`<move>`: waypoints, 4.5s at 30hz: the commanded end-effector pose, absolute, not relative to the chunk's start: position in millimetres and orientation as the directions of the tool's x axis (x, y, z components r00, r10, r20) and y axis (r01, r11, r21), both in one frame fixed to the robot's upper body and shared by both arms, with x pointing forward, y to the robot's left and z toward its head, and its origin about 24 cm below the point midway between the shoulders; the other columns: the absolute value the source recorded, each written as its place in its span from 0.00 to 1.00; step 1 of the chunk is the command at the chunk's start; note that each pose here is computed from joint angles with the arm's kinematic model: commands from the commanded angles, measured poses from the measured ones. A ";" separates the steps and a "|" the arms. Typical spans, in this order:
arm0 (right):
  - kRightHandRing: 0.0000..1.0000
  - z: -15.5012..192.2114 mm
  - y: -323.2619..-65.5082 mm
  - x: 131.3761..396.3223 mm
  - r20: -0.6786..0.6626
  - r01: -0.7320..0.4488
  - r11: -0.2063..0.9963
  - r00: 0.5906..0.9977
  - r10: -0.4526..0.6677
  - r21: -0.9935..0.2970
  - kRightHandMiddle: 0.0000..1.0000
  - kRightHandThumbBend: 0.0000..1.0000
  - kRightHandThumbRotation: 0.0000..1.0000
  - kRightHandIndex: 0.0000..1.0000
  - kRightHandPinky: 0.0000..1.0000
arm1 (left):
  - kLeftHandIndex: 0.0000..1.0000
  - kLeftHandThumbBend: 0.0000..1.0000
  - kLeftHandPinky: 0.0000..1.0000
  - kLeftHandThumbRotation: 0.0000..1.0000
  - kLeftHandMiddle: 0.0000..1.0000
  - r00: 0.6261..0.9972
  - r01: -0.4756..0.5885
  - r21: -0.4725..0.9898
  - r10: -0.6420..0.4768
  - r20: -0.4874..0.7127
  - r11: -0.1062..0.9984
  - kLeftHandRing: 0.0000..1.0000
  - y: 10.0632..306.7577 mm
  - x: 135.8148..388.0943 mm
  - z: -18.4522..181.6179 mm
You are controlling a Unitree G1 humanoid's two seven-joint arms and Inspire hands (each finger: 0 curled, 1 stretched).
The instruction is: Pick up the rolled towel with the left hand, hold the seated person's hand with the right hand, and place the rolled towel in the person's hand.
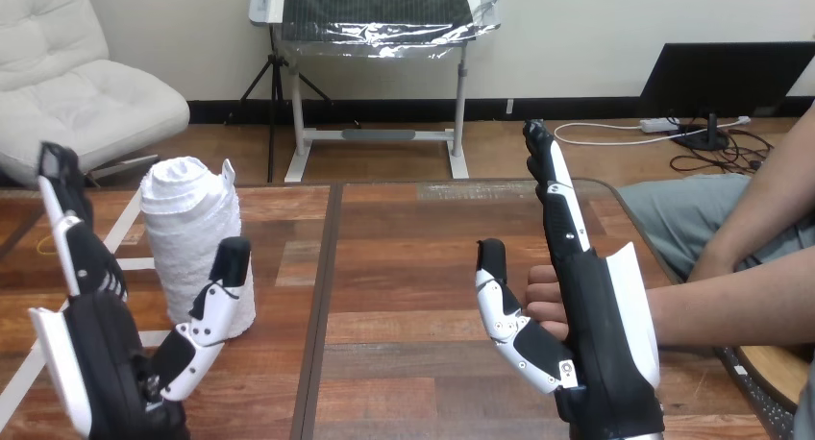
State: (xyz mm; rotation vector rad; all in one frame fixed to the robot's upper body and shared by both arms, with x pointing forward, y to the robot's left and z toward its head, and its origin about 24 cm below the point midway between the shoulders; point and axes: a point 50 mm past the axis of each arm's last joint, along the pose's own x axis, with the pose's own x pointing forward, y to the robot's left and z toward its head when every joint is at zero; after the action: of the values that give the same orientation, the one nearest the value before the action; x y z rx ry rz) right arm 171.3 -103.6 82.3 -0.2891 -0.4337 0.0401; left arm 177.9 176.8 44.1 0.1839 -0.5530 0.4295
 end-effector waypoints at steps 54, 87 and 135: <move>1.00 96.2 -106.8 181.9 0.479 0.061 0.961 0.874 0.079 -0.269 1.00 0.00 0.00 1.00 1.00 | 1.00 0.90 1.00 0.40 1.00 0.942 -0.331 0.274 0.300 0.149 0.903 1.00 194.3 266.9 13.4; 1.00 99.0 -108.9 183.9 0.482 0.054 0.959 0.872 0.091 -0.279 1.00 0.00 0.00 1.00 1.00 | 1.00 0.92 1.00 0.45 1.00 0.898 -0.428 0.177 0.396 0.191 0.886 1.00 204.6 271.2 2.5; 1.00 100.4 -107.8 189.1 0.486 0.039 0.963 0.868 0.101 -0.268 1.00 0.00 0.00 1.00 1.00 | 1.00 0.94 1.00 0.51 1.00 0.901 -0.416 0.174 0.379 0.209 0.893 1.00 203.3 267.1 -1.9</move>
State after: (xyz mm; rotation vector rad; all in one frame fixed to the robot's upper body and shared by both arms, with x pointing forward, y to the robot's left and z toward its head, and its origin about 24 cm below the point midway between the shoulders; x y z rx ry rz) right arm 181.0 -109.8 89.3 -0.3065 -0.4623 0.0486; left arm 250.0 206.6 -21.6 0.2048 -0.0692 0.4437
